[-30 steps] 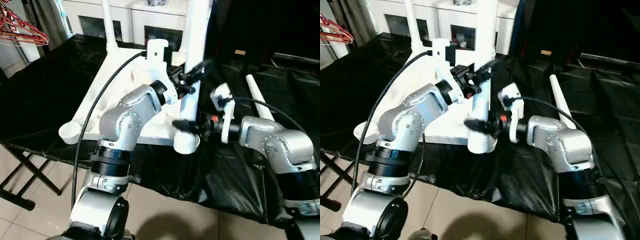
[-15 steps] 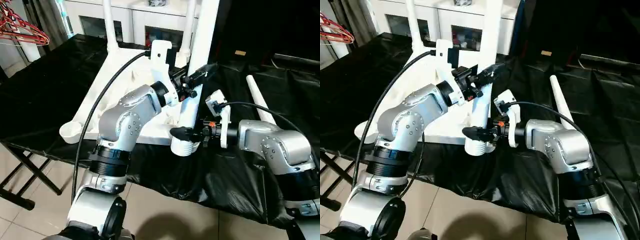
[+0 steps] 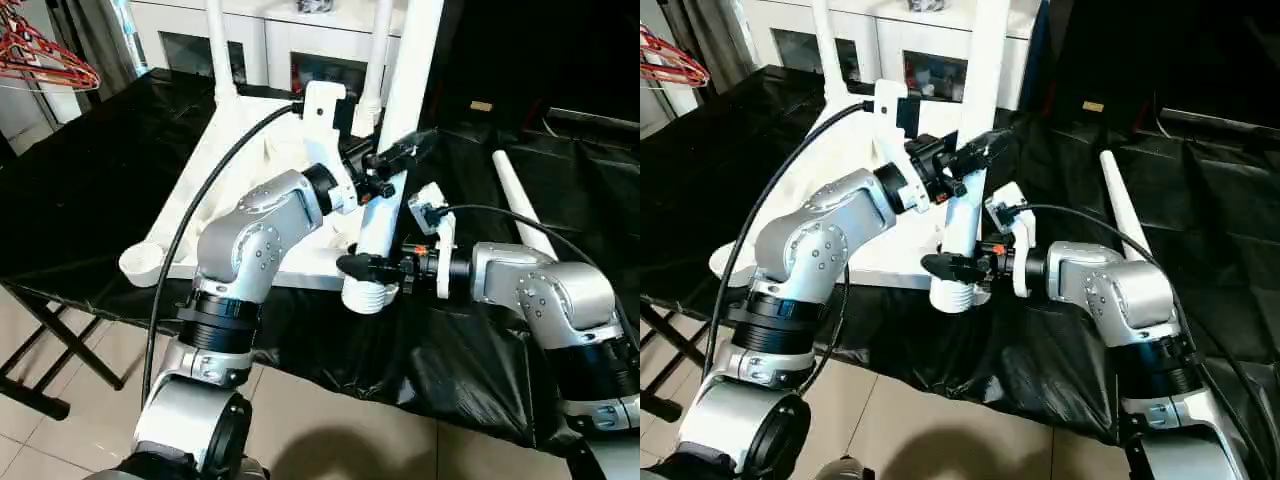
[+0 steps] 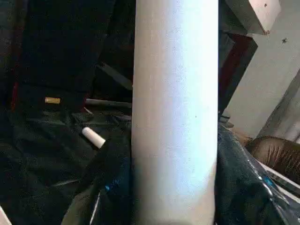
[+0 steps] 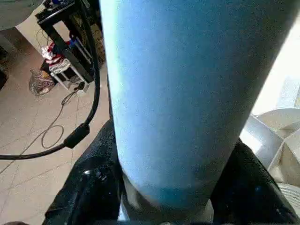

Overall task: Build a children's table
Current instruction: Pick table leg

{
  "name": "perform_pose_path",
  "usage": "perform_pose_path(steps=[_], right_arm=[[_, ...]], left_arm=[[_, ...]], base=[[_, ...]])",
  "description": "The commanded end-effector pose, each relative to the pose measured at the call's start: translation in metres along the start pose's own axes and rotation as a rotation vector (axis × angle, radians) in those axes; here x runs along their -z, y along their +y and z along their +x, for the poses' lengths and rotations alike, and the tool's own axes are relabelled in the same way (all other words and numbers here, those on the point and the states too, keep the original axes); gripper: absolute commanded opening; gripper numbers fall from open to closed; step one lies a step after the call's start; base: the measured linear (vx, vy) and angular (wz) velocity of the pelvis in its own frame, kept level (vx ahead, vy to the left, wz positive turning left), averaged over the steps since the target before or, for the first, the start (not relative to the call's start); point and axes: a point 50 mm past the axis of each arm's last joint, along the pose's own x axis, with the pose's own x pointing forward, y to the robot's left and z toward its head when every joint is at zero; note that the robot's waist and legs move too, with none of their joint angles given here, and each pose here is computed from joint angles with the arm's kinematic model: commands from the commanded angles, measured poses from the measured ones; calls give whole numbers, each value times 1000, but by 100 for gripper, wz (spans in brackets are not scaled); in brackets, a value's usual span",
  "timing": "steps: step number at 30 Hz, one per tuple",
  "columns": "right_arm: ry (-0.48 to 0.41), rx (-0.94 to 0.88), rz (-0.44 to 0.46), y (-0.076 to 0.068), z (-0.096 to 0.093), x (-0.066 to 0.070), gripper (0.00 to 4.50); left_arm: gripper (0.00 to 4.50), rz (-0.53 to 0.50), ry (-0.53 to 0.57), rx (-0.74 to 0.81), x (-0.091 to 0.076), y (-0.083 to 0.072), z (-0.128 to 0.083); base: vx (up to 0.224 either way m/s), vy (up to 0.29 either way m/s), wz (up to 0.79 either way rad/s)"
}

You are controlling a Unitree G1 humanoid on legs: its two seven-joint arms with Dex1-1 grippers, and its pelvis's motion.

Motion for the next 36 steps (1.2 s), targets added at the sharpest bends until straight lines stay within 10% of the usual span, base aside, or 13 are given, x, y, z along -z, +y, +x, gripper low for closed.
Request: perform_pose_path(steps=[1,23,30,36], right_arm=[[-28,26,-18,-2,-4,-10,198],[-150,139,-14,-11,-4,-11,191],[-196,475,-83,-41,-15,-3,191],[-202,638,-62,-56,-28,4,191]], left_arm=[[180,22,-14,54,-7,-8,3],[299,60,-181,22,-26,4,-7],[299,413,173,-89,10,55,-36],[299,490,386,26,40,66,-53]], base=[[0,0,0],[0,0,0],[0,0,0],[0,0,0]])
